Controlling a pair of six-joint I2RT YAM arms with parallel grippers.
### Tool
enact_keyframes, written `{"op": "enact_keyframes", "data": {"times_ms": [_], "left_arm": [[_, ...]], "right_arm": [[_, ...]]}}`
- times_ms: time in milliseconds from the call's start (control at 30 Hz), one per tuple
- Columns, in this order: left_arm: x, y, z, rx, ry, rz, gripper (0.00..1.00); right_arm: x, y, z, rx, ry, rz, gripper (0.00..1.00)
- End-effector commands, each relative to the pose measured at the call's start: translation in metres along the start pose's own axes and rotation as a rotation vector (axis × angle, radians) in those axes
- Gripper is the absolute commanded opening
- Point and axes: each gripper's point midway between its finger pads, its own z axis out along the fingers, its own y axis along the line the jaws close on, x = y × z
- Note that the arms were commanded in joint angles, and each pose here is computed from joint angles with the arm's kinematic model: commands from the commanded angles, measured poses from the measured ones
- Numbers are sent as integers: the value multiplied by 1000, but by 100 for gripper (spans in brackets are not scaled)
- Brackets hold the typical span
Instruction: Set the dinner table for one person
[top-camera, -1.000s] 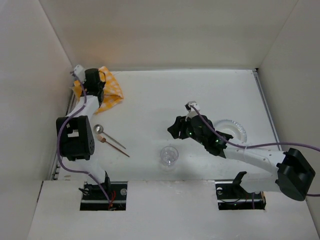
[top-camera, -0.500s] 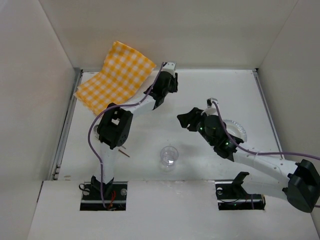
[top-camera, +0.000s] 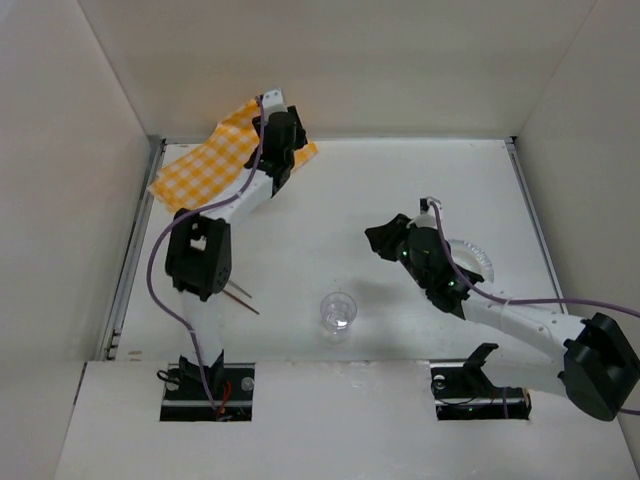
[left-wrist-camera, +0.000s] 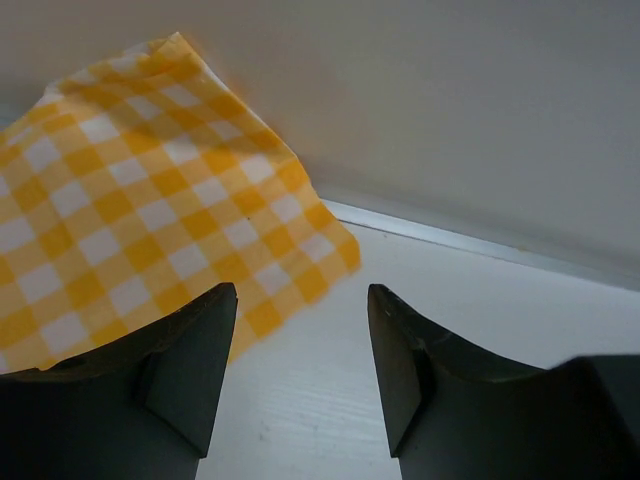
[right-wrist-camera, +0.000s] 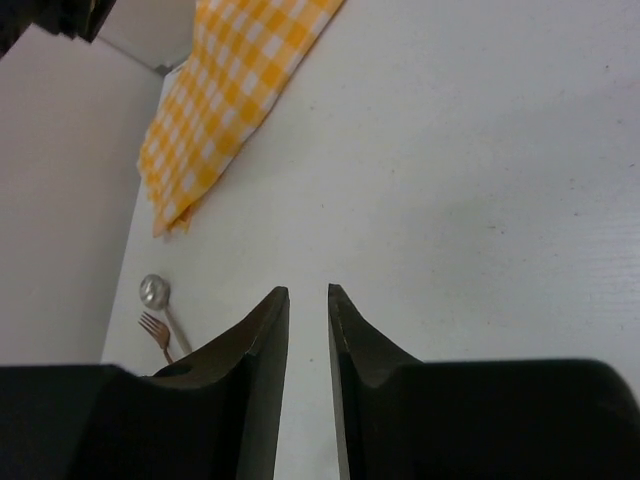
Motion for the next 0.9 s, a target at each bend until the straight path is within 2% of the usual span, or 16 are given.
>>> {"op": "enact_keyframes", "data": {"times_ms": [0, 167, 300, 567, 733, 767, 867], "left_arm": [[90, 15, 28, -129, 213, 226, 53], [114, 17, 66, -179, 221, 363, 57], [122, 28, 86, -227, 221, 386, 60], [154, 39, 97, -224, 289, 415, 62], [152, 45, 107, -232, 262, 405, 61], [152, 47, 111, -234, 261, 402, 58], [158, 46, 119, -210, 272, 394, 29]], "right_arm": [[-7, 18, -11, -71, -37, 32, 33], [6, 20, -30, -114, -8, 3, 51], [23, 12, -37, -108, 28, -11, 58], [27, 8, -40, -108, 34, -7, 63], [23, 11, -45, -117, 30, -6, 63], [22, 11, -46, -117, 28, -5, 63], [19, 10, -50, -121, 20, 0, 60]]}}
